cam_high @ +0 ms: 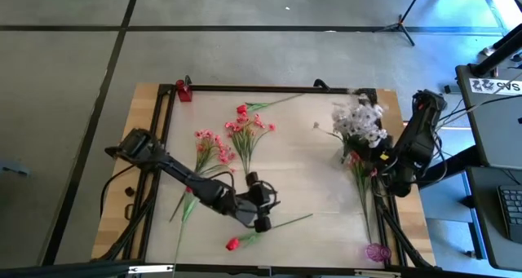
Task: Sort flowers into vase by color
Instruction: Put the white flowers into the transparent vase
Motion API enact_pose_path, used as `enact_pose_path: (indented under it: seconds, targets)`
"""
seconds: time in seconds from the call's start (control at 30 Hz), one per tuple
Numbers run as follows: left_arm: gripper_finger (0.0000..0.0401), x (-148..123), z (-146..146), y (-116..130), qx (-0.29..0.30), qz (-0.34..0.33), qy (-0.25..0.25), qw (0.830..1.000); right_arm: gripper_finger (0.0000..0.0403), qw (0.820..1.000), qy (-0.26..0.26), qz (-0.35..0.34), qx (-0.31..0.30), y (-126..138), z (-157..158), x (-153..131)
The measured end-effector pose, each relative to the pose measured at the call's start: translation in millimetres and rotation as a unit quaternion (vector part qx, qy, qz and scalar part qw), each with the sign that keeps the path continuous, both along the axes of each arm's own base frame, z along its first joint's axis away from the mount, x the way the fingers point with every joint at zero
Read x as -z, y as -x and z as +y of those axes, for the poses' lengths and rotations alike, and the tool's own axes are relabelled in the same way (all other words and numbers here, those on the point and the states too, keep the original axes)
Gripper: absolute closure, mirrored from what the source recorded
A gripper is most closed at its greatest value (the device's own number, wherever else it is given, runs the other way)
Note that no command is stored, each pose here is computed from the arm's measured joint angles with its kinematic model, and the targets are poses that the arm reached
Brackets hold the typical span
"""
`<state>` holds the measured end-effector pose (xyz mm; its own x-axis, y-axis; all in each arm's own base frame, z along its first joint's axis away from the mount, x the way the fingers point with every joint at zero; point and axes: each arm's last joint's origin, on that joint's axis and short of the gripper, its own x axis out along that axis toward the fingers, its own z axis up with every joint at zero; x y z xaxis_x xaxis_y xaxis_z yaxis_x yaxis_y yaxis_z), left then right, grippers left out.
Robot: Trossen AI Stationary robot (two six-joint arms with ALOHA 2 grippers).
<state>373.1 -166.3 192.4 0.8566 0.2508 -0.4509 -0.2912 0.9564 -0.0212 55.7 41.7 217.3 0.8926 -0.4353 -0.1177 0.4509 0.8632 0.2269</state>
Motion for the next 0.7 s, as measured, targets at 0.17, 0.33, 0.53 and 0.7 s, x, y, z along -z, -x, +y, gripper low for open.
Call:
enact_pose_path:
  seconds: [0.17, 0.33, 0.53, 0.7]
  targets:
    - [0.0252, 5.7, 15.5, -4.3, 0.01, 0.037, 0.041, 0.998, 0.0349, 0.999, -0.034, 0.031, 0.01, -4.0, 0.3, 8.8]
    - [0.0252, 8.6, 24.9, -4.6, -0.024, 0.048, 0.03, 0.998, 0.0272, 0.997, -0.043, 0.059, -0.004, -6.7, 3.4, 8.9]
    - [0.0252, 11.8, 23.5, -0.7, -0.034, 0.064, 0.028, 0.997, 0.0191, 0.993, -0.011, 0.091, -0.073, -14.4, 17.0, -3.4]
    - [0.0252, 25.4, 18.6, 10.6, -0.034, 0.082, 0.019, 0.996, 0.0175, 0.989, -0.018, 0.099, -0.106, -15.7, 20.3, -17.2]
